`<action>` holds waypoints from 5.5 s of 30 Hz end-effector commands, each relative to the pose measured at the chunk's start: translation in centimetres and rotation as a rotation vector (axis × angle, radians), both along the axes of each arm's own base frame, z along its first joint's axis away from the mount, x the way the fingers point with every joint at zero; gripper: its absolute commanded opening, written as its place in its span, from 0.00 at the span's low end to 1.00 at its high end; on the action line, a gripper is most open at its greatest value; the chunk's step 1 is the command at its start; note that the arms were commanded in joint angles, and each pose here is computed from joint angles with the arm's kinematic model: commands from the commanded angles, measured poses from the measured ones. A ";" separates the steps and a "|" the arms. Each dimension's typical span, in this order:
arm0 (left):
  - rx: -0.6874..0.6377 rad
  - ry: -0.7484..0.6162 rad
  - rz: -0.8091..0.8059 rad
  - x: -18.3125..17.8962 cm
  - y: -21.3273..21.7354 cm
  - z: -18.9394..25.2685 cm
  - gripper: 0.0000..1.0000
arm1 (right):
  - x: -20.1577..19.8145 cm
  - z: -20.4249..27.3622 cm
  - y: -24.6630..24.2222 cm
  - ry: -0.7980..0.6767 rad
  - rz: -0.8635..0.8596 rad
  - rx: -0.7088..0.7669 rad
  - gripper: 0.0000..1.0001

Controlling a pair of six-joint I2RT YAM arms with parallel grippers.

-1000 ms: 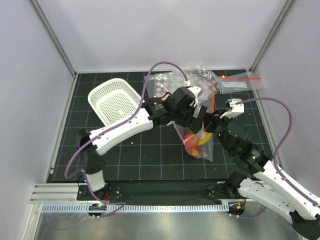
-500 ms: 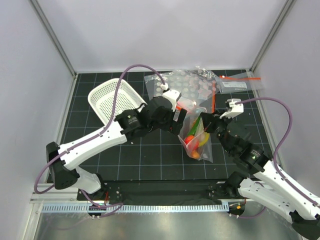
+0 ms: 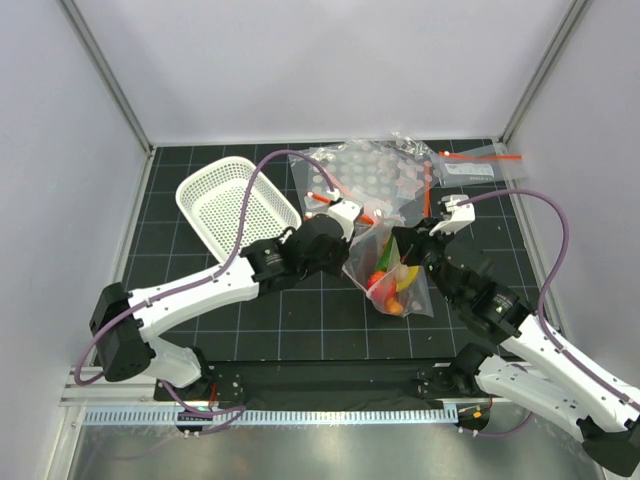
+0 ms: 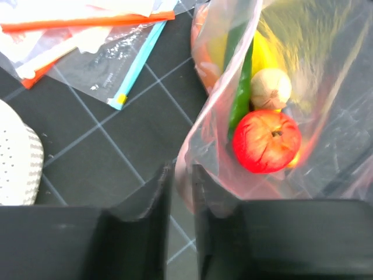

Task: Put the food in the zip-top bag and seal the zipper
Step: Zip the zipper food storage bag at the center of the board.

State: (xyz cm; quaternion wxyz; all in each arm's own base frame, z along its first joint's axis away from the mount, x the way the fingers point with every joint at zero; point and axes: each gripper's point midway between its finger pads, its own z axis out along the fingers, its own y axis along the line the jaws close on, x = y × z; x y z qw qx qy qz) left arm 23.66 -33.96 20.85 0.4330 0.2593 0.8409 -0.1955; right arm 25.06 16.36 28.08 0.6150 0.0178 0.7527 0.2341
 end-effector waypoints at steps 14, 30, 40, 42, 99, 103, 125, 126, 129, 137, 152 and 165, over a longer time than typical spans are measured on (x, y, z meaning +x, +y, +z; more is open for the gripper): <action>-0.217 -0.105 -0.053 -1.3 0.3 6.2 0.00 | -0.9 2.6 6.4 -0.071 0.312 0.046 0.14; -0.253 -0.105 -0.087 -1.7 -0.1 6.6 0.00 | -0.7 5.3 4.5 -0.096 0.228 0.061 0.77; -0.181 -0.182 0.000 0.3 2.1 6.6 0.00 | 1.1 7.6 1.8 -0.133 0.063 -0.010 0.69; -0.156 -0.201 0.016 1.3 2.7 6.4 0.00 | 1.9 7.8 1.5 -0.135 0.033 -0.035 0.66; -0.093 -0.420 -0.144 2.5 2.9 5.3 0.00 | 8.1 4.1 8.6 -0.331 1.044 0.387 0.80; -0.095 -0.415 -0.132 2.6 3.0 5.3 0.00 | 7.7 3.3 9.3 -0.306 1.076 0.385 0.76; -0.160 -0.351 -0.039 1.9 4.6 8.3 0.32 | 5.1 6.2 9.0 -0.357 0.872 0.138 0.01; -0.182 -0.339 -0.017 1.8 4.9 8.7 0.39 | 5.6 4.4 8.9 -0.248 0.794 0.111 0.01; -0.224 -0.337 0.004 0.8 6.2 10.5 0.58 | 2.8 6.2 9.1 -0.325 0.758 0.003 0.01; -0.363 -0.411 -0.041 -4.1 8.8 14.9 0.72 | -3.7 9.9 6.5 -0.420 0.696 0.045 0.01; -0.526 -0.440 -0.376 -9.9 5.4 16.6 0.73 | -10.7 7.1 11.0 -0.369 1.092 0.022 0.01; -0.478 -0.434 -0.422 -9.6 3.8 15.3 0.43 | -11.9 5.9 12.5 -0.360 1.153 -0.014 0.01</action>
